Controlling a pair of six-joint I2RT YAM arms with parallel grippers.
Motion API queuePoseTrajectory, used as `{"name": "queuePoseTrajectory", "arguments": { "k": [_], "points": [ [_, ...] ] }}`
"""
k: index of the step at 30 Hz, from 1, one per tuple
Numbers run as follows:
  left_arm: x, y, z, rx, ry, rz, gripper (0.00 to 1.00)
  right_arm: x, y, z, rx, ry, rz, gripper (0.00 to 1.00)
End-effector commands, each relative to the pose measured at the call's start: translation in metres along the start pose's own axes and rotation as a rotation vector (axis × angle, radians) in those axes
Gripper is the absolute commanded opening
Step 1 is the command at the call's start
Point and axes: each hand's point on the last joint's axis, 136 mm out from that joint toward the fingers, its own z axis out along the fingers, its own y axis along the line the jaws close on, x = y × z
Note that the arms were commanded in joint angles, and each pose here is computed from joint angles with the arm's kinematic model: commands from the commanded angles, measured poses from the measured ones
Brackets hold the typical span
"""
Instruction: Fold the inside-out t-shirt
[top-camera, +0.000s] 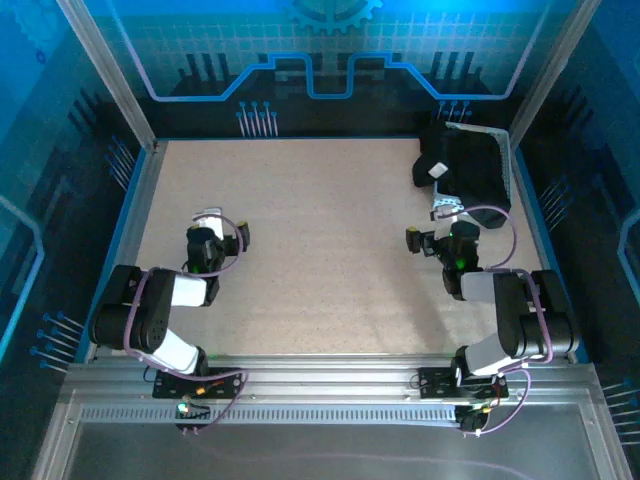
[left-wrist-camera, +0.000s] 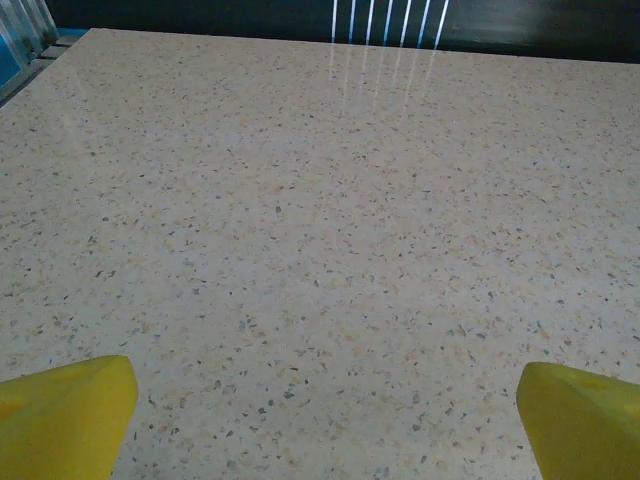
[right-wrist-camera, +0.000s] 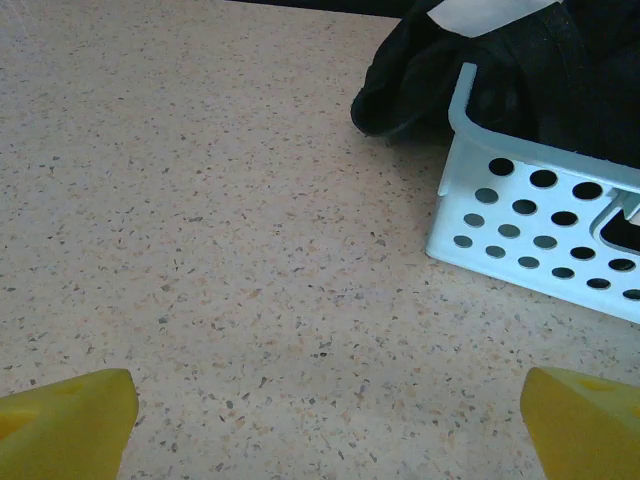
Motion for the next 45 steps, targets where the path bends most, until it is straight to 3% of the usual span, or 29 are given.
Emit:
{"name": "queuePoseTrajectory", "arguments": {
  "k": [1, 38, 45],
  "points": [
    [-0.014, -0.001, 0.004, 0.010, -0.042, 0.008, 0.99, -0.018, 0.004, 0.003, -0.004, -0.056, -0.003, 1.00],
    [-0.013, -0.001, 0.003, 0.014, -0.046, 0.014, 0.99, -0.018, 0.004, 0.003, -0.006, -0.056, -0.002, 1.00],
    [-0.022, -0.016, -0.019, 0.054, -0.154, 0.071, 0.99, -0.019, 0.015, -0.007, -0.048, -0.107, -0.043, 1.00]
  ]
}}
